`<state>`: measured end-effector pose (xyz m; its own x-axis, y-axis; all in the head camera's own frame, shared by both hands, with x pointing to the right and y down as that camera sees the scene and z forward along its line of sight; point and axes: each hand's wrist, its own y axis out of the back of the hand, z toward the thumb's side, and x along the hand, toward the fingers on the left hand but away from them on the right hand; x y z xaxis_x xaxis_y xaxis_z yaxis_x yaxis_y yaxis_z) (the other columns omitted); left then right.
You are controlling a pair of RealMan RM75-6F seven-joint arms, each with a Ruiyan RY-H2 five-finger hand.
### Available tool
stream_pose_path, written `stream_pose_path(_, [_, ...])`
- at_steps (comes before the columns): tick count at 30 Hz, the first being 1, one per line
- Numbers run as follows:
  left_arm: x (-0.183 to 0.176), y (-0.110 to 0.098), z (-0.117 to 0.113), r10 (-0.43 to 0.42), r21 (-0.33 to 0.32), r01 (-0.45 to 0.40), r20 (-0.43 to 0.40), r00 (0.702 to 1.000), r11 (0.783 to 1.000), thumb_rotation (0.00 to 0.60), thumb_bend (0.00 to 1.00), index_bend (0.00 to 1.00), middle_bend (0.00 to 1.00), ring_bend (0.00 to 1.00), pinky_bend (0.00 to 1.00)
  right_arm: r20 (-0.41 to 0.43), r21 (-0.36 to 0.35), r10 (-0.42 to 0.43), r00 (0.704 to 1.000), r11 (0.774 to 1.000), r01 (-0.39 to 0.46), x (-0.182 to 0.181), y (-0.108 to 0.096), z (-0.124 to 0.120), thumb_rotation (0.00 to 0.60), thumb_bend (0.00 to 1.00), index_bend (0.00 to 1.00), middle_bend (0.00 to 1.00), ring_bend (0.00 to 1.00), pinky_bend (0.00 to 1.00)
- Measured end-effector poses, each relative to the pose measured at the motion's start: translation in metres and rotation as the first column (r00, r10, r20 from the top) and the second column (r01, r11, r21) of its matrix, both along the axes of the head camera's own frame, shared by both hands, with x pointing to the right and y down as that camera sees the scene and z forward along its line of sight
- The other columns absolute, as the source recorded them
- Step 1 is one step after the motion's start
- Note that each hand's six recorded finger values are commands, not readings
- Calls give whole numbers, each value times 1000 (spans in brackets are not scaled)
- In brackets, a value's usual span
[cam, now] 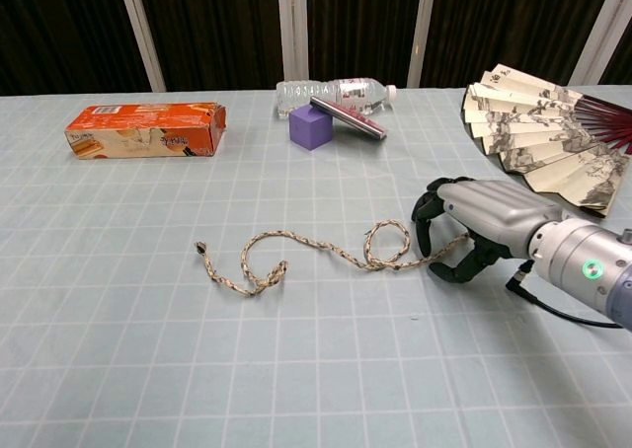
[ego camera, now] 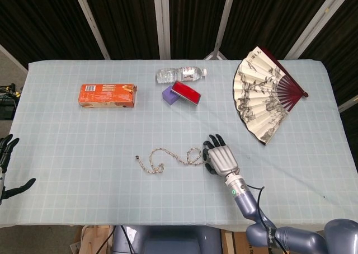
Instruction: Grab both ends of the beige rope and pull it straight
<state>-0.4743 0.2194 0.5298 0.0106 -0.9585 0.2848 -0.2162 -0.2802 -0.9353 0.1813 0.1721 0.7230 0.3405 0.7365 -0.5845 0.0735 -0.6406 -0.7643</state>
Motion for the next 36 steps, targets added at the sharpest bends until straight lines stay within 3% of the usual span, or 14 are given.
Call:
stream_pose_path(23, [0,-1,1,1,-1,-1,-1,1000,1000,600,157,69,0,0,0,-4,-11,6,1000,1000,-6,-5,4,5,600,392,550,239,52,36])
stream_pose_path(36, [1,-1,1,3,-3,-3,-3,1000,1000,600,157,69,0,0,0,4,-13,4,1000,1000,-4,-8,7,3,600,440,570,239,52,36])
